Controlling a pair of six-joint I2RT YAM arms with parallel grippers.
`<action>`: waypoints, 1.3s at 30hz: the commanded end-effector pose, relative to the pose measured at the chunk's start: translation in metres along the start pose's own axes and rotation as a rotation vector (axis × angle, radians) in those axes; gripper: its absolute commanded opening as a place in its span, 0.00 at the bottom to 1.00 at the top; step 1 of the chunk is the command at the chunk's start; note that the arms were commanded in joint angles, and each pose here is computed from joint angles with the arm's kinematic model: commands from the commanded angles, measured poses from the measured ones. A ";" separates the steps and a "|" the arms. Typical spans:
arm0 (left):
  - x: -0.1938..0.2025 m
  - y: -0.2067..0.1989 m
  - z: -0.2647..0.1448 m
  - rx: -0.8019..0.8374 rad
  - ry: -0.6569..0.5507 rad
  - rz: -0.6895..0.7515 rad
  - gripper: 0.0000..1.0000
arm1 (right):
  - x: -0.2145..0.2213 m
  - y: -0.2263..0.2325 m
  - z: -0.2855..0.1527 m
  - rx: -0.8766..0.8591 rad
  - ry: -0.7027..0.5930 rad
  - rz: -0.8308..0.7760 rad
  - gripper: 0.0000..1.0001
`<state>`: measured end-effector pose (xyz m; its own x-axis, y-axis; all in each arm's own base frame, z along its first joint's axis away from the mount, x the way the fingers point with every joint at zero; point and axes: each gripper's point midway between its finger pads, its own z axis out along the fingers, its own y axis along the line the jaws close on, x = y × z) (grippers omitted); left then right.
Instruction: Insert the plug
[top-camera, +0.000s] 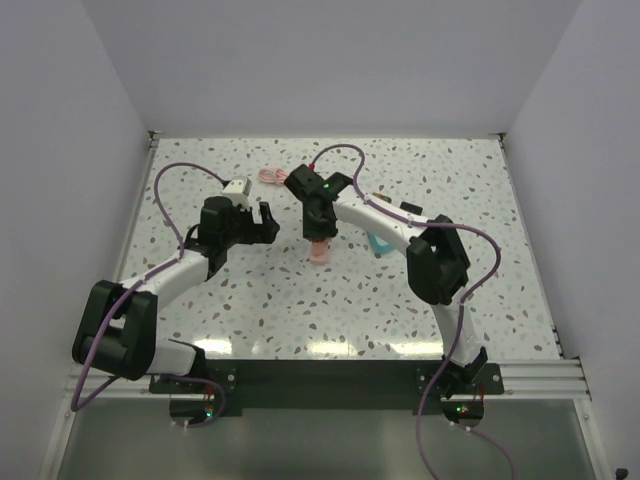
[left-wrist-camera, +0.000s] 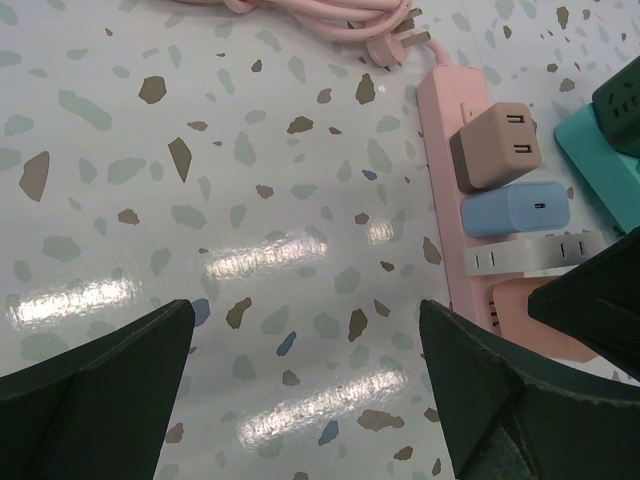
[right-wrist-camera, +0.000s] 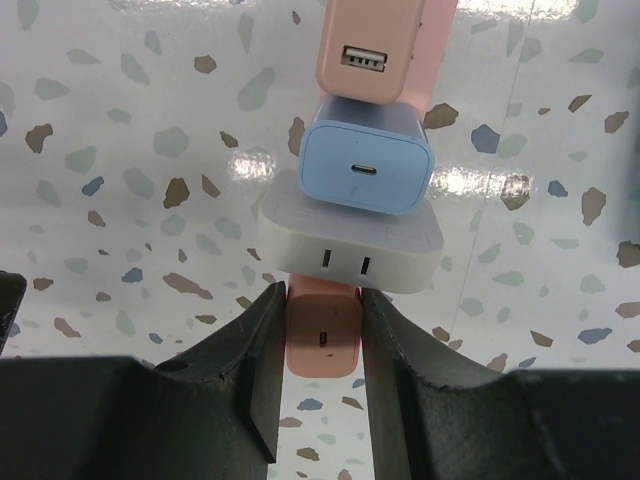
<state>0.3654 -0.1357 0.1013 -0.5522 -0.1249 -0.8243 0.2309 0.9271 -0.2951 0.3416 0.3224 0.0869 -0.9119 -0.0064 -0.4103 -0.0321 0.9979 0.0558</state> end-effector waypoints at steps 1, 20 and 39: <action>-0.009 0.003 0.001 -0.004 -0.033 0.023 1.00 | 0.006 -0.022 0.004 0.093 -0.006 0.009 0.00; -0.008 0.005 0.000 -0.016 -0.029 0.025 1.00 | 0.014 -0.032 0.027 0.163 -0.056 -0.032 0.00; -0.008 0.007 -0.001 -0.028 -0.026 0.029 1.00 | 0.075 -0.047 0.045 0.214 -0.050 -0.113 0.00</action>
<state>0.3648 -0.1328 0.0989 -0.5577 -0.1229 -0.8209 0.2175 0.9328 -0.2874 0.3411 0.3251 0.0740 -0.7898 0.0110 -0.6133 -0.0115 0.9994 0.0327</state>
